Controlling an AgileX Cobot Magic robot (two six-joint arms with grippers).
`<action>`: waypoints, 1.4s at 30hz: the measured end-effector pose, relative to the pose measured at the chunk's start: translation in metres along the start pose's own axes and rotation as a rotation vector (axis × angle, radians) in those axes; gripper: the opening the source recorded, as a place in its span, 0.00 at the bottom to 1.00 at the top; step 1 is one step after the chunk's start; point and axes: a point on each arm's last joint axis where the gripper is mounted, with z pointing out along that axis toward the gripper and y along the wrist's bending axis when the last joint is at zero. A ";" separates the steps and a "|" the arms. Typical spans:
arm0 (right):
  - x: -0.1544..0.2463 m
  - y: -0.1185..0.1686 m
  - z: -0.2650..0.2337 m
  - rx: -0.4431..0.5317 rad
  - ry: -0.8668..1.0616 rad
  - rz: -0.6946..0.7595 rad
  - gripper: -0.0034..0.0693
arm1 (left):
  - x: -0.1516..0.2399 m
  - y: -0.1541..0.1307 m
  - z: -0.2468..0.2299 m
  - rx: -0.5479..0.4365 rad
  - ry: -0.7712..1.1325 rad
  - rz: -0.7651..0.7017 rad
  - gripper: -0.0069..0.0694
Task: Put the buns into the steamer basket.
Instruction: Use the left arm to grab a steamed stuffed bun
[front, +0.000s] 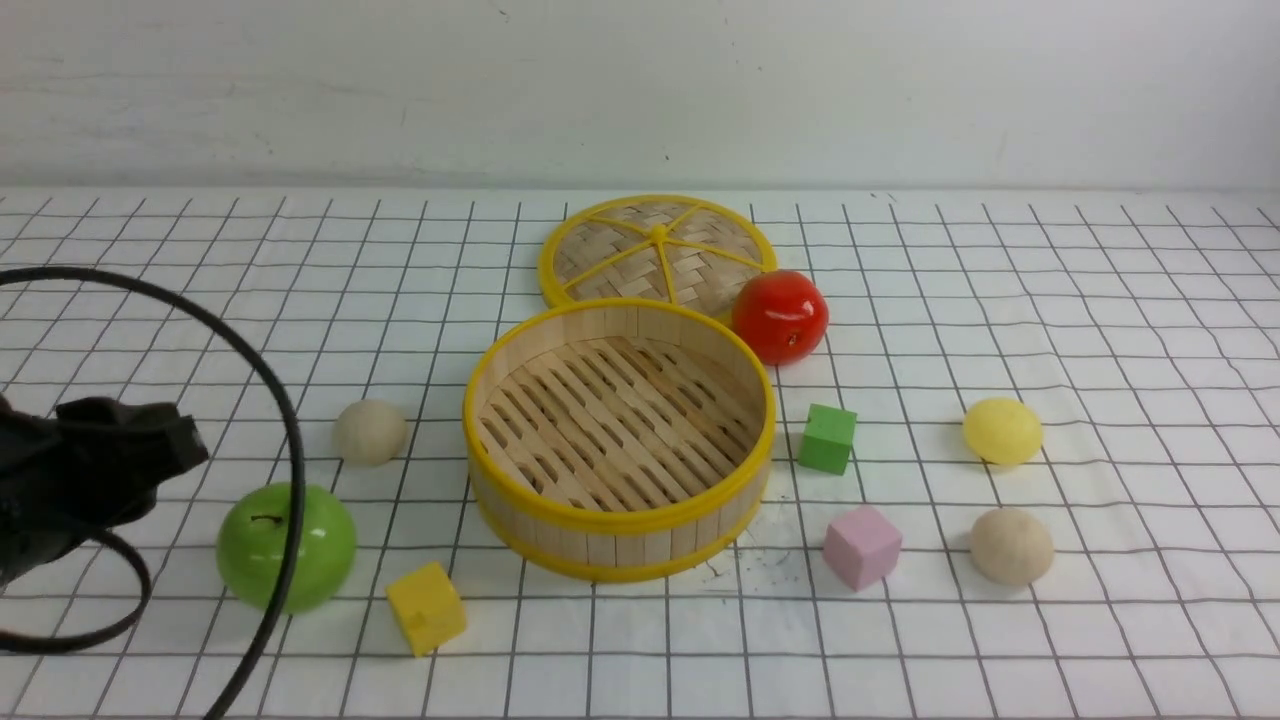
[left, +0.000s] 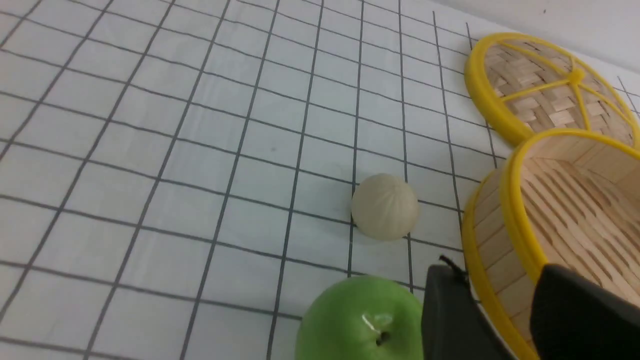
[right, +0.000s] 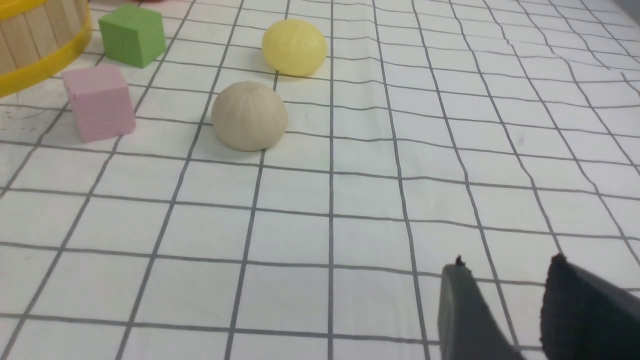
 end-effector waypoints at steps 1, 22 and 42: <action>0.000 0.000 0.000 0.000 0.000 0.000 0.38 | -0.001 0.000 0.006 -0.005 0.013 -0.006 0.40; 0.000 0.000 0.000 0.000 0.000 0.000 0.38 | -0.067 -0.035 0.171 -0.159 0.564 0.119 0.40; 0.000 0.000 0.000 0.000 0.000 0.000 0.38 | -0.024 -0.037 0.230 -0.260 0.687 0.244 0.40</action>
